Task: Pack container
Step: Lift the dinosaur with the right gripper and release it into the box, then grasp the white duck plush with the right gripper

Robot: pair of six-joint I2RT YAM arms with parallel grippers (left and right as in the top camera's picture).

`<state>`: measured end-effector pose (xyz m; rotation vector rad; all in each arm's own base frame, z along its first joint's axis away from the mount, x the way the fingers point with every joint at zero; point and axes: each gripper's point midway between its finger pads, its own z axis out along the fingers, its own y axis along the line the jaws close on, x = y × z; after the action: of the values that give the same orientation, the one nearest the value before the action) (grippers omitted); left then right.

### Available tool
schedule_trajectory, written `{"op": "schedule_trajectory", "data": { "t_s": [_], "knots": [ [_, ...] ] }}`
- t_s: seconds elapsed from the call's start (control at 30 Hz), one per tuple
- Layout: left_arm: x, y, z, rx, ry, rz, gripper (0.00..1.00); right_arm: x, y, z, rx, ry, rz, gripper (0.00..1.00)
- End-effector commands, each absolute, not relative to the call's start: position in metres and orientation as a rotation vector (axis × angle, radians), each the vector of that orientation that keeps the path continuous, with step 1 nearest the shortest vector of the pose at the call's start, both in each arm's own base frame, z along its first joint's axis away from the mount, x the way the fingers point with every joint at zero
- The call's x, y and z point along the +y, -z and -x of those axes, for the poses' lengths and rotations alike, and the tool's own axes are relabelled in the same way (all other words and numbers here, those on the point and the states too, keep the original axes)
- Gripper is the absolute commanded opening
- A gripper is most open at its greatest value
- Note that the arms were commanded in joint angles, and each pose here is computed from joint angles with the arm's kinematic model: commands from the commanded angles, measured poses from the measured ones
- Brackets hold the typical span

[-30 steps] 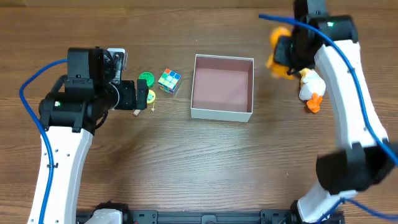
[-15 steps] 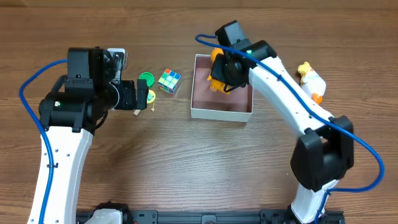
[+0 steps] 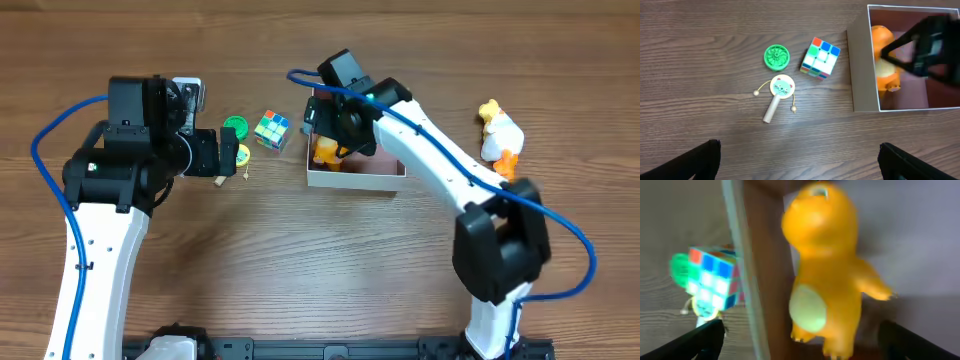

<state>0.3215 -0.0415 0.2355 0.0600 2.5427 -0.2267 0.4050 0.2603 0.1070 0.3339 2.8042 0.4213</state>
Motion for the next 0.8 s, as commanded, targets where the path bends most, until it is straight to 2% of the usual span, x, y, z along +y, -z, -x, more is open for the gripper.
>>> {"op": "schedule_trajectory", "data": {
  "t_s": [0.0, 0.07, 0.13, 0.2, 0.27, 0.37, 0.5, 0.67, 0.7, 0.73, 0.77],
  "knots": [
    [-0.039, -0.243, -0.325, 2.52, 0.214, -0.078, 1.0, 0.228, -0.227, -0.411, 2.528, -0.428, -0.189, 1.0],
    [-0.039, -0.243, -0.325, 2.52, 0.214, -0.078, 1.0, 0.178, -0.271, -0.405, 2.453, -0.355, -0.181, 1.0],
    [-0.039, -0.244, -0.325, 2.52, 0.214, -0.078, 1.0, 0.106, -0.285, -0.401, 2.424, -0.178, -0.332, 1.0],
    [-0.039, -0.244, -0.325, 2.52, 0.214, -0.078, 1.0, 0.021, -0.269, -0.4, 2.464, -0.027, -0.53, 1.0],
    [-0.039, -0.243, -0.325, 2.52, 0.214, -0.078, 1.0, -0.032, -0.232, -0.403, 2.522, -0.017, -0.698, 1.0],
    [-0.039, -0.243, -0.325, 2.52, 0.214, -0.078, 1.0, -0.068, -0.167, -0.413, 2.628, 0.009, -0.8, 1.0],
    [-0.039, -0.244, -0.325, 2.52, 0.214, -0.078, 1.0, -0.078, -0.092, -0.423, 2.788, 0.058, -0.791, 1.0],
    [-0.039, -0.244, -0.325, 2.52, 0.214, -0.078, 1.0, -0.081, -0.039, -0.421, 2.899, 0.092, -0.802, 1.0],
    [-0.039, -0.243, -0.325, 2.52, 0.214, -0.078, 1.0, -0.082, -0.028, -0.419, 2.922, 0.117, -0.808, 0.92],
    [-0.039, -0.244, -0.325, 2.52, 0.214, -0.078, 1.0, -0.083, -0.024, -0.418, 2.933, 0.123, -0.812, 0.79],
    [-0.039, -0.243, -0.325, 2.52, 0.214, -0.078, 1.0, -0.083, -0.023, -0.418, 2.932, 0.122, -0.816, 0.6]
  ]
}}
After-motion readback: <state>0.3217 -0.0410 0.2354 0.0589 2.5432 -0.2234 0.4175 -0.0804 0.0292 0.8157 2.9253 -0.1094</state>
